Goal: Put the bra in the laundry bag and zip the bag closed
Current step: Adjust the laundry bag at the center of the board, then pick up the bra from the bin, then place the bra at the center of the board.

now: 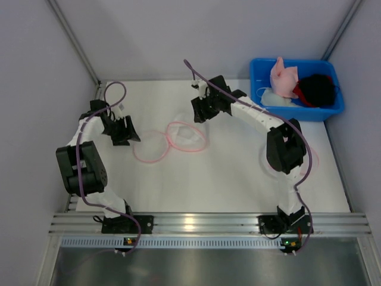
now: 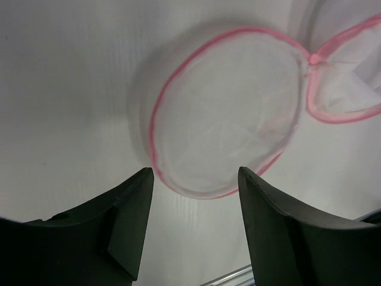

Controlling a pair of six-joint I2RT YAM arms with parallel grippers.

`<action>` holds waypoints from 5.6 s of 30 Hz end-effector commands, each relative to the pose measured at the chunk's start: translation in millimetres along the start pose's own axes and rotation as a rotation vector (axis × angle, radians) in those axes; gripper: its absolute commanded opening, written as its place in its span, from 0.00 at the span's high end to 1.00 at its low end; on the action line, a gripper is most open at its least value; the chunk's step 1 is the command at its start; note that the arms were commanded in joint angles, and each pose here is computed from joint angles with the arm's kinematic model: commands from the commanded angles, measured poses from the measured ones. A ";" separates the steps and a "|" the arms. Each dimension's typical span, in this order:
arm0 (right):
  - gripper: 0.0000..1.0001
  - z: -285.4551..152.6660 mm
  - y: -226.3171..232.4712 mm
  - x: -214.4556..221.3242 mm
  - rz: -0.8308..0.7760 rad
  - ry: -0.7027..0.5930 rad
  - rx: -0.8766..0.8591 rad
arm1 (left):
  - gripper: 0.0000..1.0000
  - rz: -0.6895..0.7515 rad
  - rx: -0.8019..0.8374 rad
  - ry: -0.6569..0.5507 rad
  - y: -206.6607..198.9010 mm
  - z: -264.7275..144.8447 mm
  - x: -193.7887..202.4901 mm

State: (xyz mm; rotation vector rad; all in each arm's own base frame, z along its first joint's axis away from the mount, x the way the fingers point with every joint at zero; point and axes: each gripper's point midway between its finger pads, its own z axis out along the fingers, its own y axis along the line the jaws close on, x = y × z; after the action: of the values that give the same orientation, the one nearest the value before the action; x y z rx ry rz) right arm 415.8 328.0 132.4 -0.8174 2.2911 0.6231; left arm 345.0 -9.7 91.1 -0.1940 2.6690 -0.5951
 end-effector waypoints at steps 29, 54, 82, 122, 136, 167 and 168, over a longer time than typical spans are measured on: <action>1.00 13.5 26.0 -36.7 -0.043 -0.068 0.054 | 1.00 -0.069 -0.023 0.007 29.2 -10.9 -11.6; 0.56 25.2 -69.0 -42.3 0.235 -0.104 0.056 | 0.18 0.052 0.069 -0.173 8.4 -39.6 -119.8; 0.08 -352.3 -372.7 31.0 0.275 -0.137 1.009 | 0.02 0.364 0.186 -0.322 -81.7 -122.4 -58.6; 0.80 -312.9 -504.0 97.5 0.252 -0.102 1.113 | 0.04 0.304 0.167 -0.297 -77.2 -115.5 -53.9; 1.00 -399.6 -393.6 3.3 0.137 -0.355 1.003 | 0.04 0.304 0.170 -0.323 -83.2 -124.8 -58.7; 1.00 -302.1 -32.6 22.2 -0.186 -0.403 0.252 | 0.05 0.356 0.257 -0.390 -113.5 -154.7 -49.5; 1.00 -294.0 -27.1 25.0 -0.187 -0.391 0.242 | 0.05 0.355 0.256 -0.392 -113.5 -155.1 -49.5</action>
State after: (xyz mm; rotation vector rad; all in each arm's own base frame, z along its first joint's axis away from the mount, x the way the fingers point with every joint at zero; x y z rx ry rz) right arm 296.6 120.0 304.0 -0.7510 1.9174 0.4639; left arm 337.2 -37.7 275.5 0.1931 2.1929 -0.6881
